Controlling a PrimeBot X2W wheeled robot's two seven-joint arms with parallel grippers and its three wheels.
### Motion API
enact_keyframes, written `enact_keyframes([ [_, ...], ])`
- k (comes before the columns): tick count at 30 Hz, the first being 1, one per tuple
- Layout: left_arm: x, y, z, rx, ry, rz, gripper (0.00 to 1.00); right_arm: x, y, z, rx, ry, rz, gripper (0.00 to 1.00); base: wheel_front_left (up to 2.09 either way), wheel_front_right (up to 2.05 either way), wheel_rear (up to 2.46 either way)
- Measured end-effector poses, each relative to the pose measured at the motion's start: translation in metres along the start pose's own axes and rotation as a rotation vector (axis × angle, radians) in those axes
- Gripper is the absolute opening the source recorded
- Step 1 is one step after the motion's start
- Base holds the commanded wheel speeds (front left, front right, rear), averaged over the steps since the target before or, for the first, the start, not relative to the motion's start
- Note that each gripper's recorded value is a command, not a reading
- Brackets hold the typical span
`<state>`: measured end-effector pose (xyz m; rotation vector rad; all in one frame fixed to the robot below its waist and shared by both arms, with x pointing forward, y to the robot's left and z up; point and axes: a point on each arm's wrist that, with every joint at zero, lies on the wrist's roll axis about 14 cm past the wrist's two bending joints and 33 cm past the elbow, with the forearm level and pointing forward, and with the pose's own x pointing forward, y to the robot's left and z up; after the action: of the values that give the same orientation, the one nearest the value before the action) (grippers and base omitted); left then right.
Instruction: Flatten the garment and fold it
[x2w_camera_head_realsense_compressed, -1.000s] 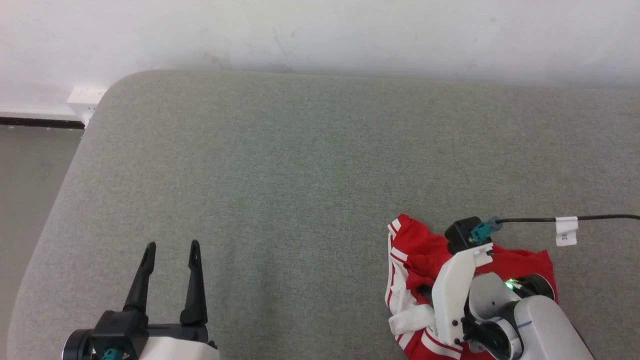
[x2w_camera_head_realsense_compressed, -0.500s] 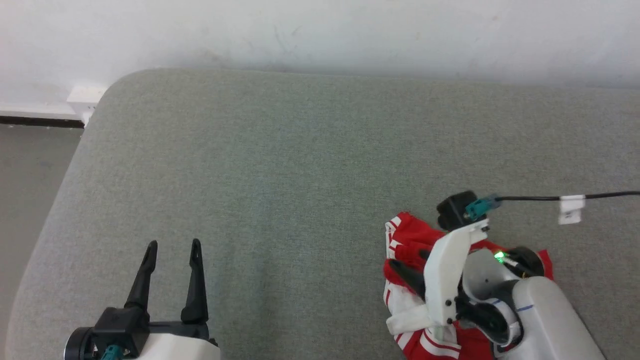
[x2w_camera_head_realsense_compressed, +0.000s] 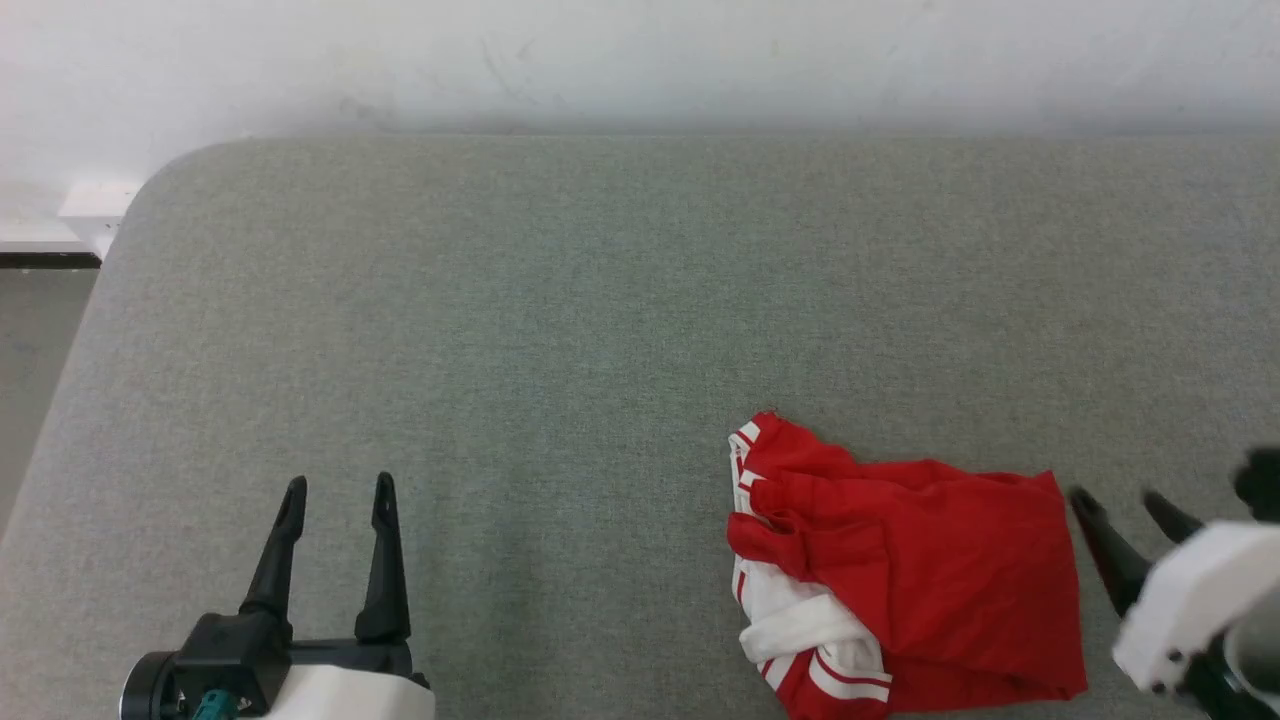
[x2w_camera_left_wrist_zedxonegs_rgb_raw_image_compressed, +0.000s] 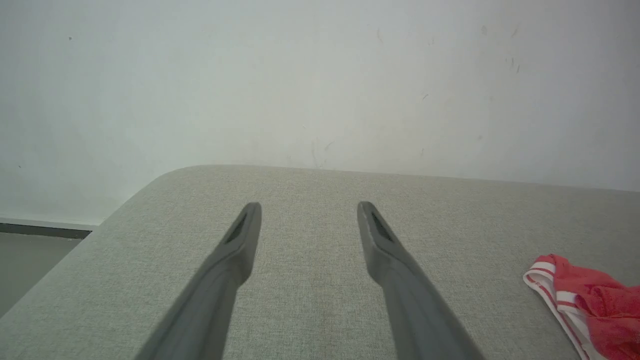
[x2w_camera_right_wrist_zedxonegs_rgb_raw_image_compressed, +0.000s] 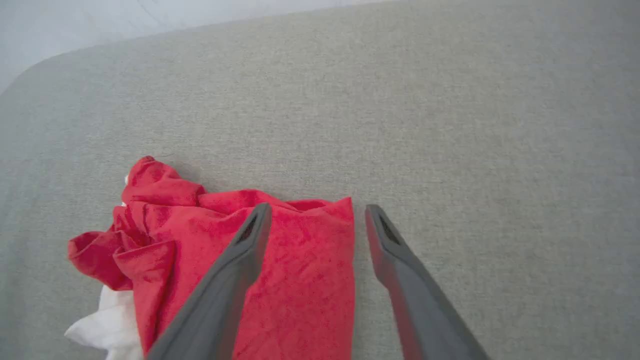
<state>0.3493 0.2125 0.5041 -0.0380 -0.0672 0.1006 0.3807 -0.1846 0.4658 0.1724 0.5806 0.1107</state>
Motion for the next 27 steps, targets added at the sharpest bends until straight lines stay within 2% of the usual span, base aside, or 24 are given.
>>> enact_keyframes([
  [3,0.002,-0.002,-0.002,0.000,0.005,-0.007,1.00,-0.009,-0.027,-0.027,0.037,0.047,-0.085,1.00,0.00,0.00,0.00],
  [7,0.005,-0.004,-0.003,0.000,0.008,-0.018,1.00,-0.011,-0.036,-0.061,0.090,0.118,-0.108,1.00,0.00,0.00,0.00],
  [14,0.006,-0.001,-0.006,0.023,0.016,-0.025,1.00,0.009,-0.022,-0.084,0.124,0.166,-0.066,1.00,0.00,0.00,0.00],
  [20,0.005,0.005,-0.008,0.038,0.025,-0.017,1.00,0.027,-0.010,-0.090,0.151,0.197,-0.022,1.00,0.00,0.00,0.00],
  [21,0.005,0.006,-0.008,0.039,0.027,-0.015,1.00,0.030,-0.009,-0.091,0.155,0.203,-0.019,0.87,0.00,0.00,0.00],
  [22,0.005,0.007,-0.008,0.040,0.028,-0.013,1.00,0.032,-0.009,-0.092,0.160,0.208,-0.017,0.28,0.00,0.00,0.00],
  [23,0.004,0.007,-0.008,0.040,0.029,-0.012,1.00,0.034,-0.010,-0.092,0.169,0.211,-0.018,0.00,0.00,0.00,0.00],
  [27,0.002,0.009,-0.008,0.045,0.031,-0.015,1.00,0.038,-0.008,-0.093,0.185,0.230,-0.009,0.00,0.00,0.00,0.00],
])
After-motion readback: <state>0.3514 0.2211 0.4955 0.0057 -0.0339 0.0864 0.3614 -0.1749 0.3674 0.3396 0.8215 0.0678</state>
